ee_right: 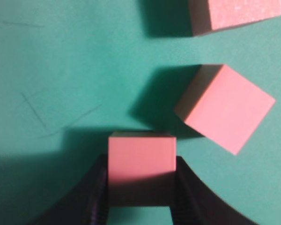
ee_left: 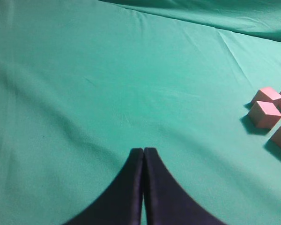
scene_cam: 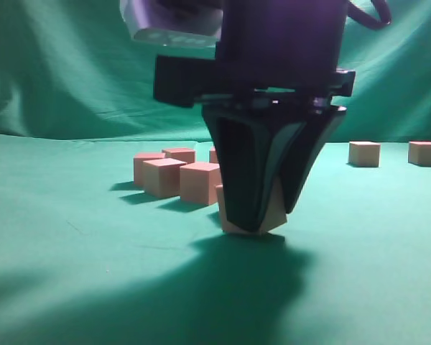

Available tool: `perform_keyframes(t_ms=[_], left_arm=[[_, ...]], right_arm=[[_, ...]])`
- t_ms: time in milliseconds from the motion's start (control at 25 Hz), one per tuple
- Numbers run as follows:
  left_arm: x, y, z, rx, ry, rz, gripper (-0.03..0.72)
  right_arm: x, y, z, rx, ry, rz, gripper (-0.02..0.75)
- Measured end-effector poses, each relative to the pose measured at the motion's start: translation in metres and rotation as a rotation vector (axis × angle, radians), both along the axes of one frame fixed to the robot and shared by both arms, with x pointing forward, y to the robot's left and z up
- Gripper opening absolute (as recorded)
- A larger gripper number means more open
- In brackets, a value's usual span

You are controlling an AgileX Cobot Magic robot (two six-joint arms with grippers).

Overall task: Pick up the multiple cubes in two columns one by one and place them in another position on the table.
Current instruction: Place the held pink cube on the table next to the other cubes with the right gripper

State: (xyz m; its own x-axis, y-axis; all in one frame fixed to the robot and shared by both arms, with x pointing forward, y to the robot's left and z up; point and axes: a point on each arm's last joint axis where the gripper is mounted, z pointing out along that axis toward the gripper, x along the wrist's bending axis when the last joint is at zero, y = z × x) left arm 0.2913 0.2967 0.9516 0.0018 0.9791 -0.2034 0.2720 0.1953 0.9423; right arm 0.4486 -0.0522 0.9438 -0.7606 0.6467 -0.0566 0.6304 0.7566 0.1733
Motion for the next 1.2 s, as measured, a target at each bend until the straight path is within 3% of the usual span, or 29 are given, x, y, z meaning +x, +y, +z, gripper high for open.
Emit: perform_keyframes(t_ms=[1200], left_arm=[[0.0,0.0,0.0,0.0,0.0,0.0,0.0]], right_arm=[[0.0024,0.0012,-0.004,-0.002,-0.015,0.005,0.269]])
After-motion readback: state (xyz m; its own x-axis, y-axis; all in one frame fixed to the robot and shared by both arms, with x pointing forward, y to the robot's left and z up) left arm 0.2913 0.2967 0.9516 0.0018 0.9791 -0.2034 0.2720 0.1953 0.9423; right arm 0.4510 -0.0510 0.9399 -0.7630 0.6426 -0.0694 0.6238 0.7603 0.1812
